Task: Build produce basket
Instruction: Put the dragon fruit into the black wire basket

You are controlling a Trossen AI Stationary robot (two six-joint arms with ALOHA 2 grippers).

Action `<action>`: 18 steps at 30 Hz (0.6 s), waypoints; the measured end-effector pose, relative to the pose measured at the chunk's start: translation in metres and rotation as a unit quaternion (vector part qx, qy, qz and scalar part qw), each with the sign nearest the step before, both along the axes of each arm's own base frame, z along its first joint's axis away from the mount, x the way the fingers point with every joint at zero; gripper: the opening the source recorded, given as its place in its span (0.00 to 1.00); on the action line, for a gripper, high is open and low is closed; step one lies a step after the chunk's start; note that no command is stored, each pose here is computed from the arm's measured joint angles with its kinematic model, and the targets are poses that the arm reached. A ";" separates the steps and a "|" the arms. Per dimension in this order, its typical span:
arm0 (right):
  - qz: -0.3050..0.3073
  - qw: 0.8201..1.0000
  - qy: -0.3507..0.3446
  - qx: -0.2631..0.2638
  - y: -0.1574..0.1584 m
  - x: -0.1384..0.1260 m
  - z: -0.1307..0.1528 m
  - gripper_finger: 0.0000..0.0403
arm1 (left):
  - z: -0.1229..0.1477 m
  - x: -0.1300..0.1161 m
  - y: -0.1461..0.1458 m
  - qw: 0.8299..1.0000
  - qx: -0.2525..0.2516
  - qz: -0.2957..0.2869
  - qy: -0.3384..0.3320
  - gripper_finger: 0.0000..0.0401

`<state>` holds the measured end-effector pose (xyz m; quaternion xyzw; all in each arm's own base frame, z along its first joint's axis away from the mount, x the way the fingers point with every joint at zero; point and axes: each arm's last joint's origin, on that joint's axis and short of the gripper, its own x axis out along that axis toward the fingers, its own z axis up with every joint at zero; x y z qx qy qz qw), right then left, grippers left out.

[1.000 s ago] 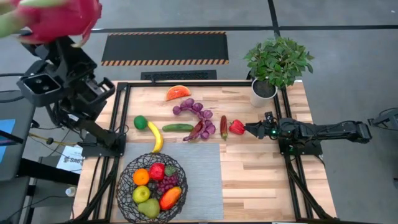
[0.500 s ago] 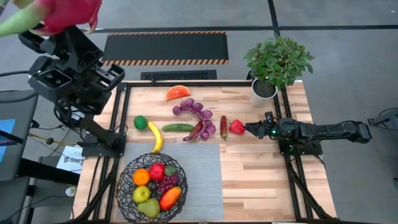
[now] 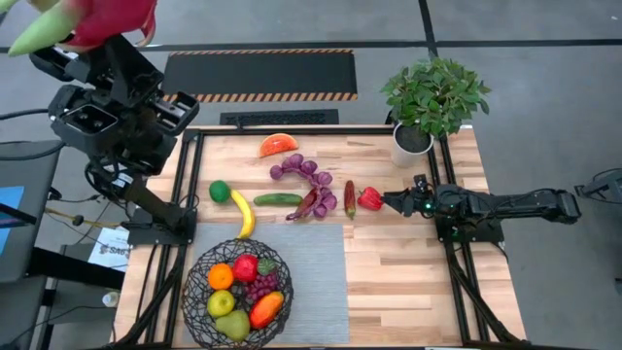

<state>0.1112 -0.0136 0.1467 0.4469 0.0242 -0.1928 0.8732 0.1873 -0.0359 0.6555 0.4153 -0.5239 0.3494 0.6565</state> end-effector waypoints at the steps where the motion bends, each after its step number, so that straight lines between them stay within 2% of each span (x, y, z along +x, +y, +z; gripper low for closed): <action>1: -0.001 1.000 0.000 0.000 0.000 0.000 0.000 0.83 | 0.000 0.000 0.000 1.000 0.000 0.001 0.000 0.18; 18: -0.001 1.000 0.000 0.000 0.000 0.000 0.000 0.83 | 0.000 0.000 0.000 1.000 0.011 0.015 -0.001 0.18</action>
